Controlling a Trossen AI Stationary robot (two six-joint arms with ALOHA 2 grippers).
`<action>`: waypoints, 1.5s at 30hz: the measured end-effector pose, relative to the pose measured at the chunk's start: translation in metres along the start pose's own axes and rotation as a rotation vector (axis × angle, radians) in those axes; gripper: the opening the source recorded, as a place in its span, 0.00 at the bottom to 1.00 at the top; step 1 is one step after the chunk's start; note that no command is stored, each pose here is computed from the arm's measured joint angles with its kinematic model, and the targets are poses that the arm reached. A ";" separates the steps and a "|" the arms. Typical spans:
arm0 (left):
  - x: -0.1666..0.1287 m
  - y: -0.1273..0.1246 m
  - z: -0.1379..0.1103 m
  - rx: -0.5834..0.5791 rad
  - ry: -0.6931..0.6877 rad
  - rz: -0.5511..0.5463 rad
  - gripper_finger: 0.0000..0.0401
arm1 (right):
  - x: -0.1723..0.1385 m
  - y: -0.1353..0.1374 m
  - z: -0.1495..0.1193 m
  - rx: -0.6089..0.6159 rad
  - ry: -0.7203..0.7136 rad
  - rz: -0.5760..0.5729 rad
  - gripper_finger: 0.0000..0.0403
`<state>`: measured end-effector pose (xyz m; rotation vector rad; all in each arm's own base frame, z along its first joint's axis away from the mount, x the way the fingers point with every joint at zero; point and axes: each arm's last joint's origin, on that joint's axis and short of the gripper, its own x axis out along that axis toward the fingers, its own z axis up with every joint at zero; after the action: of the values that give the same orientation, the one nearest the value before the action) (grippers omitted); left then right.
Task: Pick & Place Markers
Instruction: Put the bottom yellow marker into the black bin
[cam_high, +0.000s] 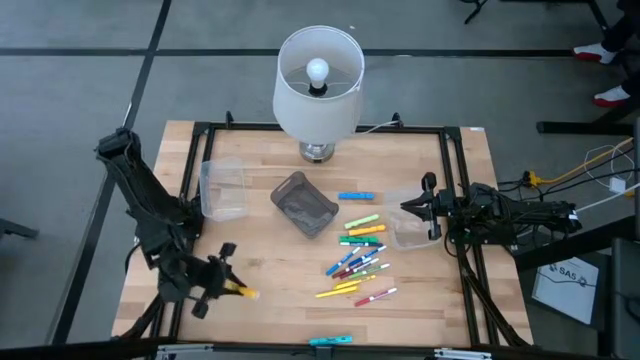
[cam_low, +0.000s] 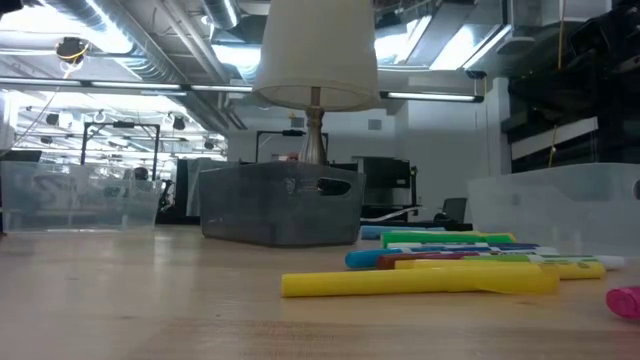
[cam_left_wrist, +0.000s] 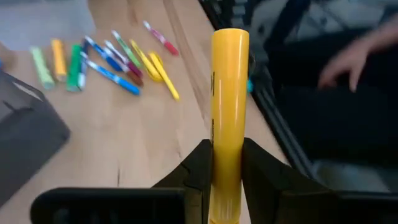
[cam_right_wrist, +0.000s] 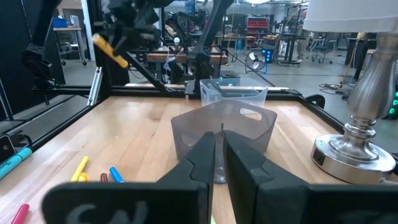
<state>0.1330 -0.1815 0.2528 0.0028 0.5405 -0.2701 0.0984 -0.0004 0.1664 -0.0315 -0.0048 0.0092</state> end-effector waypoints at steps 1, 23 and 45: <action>-0.002 0.001 0.002 -0.007 -0.020 0.011 0.14 | 0.000 0.000 0.000 0.000 0.000 0.000 0.09; -0.011 0.014 0.036 0.187 -0.341 0.469 0.14 | 0.000 0.000 0.000 0.000 0.000 0.000 0.09; 0.004 0.061 0.060 0.388 -0.236 0.830 0.14 | 0.000 0.000 0.000 0.000 0.000 0.000 0.09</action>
<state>0.1822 -0.1285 0.2976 0.5543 0.2107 0.4365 0.0984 -0.0004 0.1664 -0.0315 -0.0049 0.0091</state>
